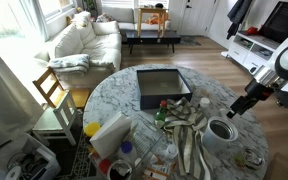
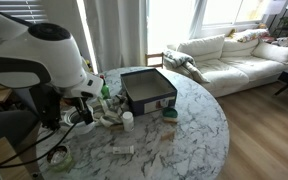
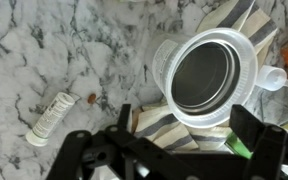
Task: Put the silver cup in the plastic cup and put them in the clear case
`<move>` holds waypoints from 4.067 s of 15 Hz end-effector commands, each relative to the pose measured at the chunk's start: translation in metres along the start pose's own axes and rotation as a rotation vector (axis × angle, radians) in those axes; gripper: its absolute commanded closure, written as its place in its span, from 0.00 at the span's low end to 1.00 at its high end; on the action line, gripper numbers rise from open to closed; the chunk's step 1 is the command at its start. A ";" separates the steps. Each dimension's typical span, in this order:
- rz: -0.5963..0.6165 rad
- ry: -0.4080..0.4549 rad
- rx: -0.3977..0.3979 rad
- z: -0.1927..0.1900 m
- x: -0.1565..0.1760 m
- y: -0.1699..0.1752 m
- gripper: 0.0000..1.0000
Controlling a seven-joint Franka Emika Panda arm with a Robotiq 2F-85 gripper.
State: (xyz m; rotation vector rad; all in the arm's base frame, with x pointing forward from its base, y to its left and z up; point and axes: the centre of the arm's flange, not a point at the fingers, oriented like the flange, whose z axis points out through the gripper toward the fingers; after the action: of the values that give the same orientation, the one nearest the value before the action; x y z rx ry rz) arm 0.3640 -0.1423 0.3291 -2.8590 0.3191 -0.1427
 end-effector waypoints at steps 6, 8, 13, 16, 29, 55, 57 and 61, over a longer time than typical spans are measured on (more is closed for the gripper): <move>0.053 -0.016 -0.045 0.053 -0.011 0.017 0.22; 0.064 -0.017 -0.050 0.059 -0.011 0.020 0.38; 0.104 -0.044 -0.019 0.069 -0.012 0.017 0.61; 0.122 -0.050 -0.006 0.069 -0.012 0.013 0.65; 0.025 -0.120 0.010 -0.006 0.021 -0.024 0.98; -0.317 -0.106 0.256 -0.050 0.082 -0.252 0.98; -0.342 -0.104 0.230 -0.040 0.095 -0.268 0.98; -0.362 -0.109 0.176 -0.017 0.117 -0.277 0.98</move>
State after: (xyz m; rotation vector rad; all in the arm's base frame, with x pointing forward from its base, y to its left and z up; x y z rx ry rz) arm 0.5040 0.0846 0.4412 -2.6734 -0.2083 -0.0818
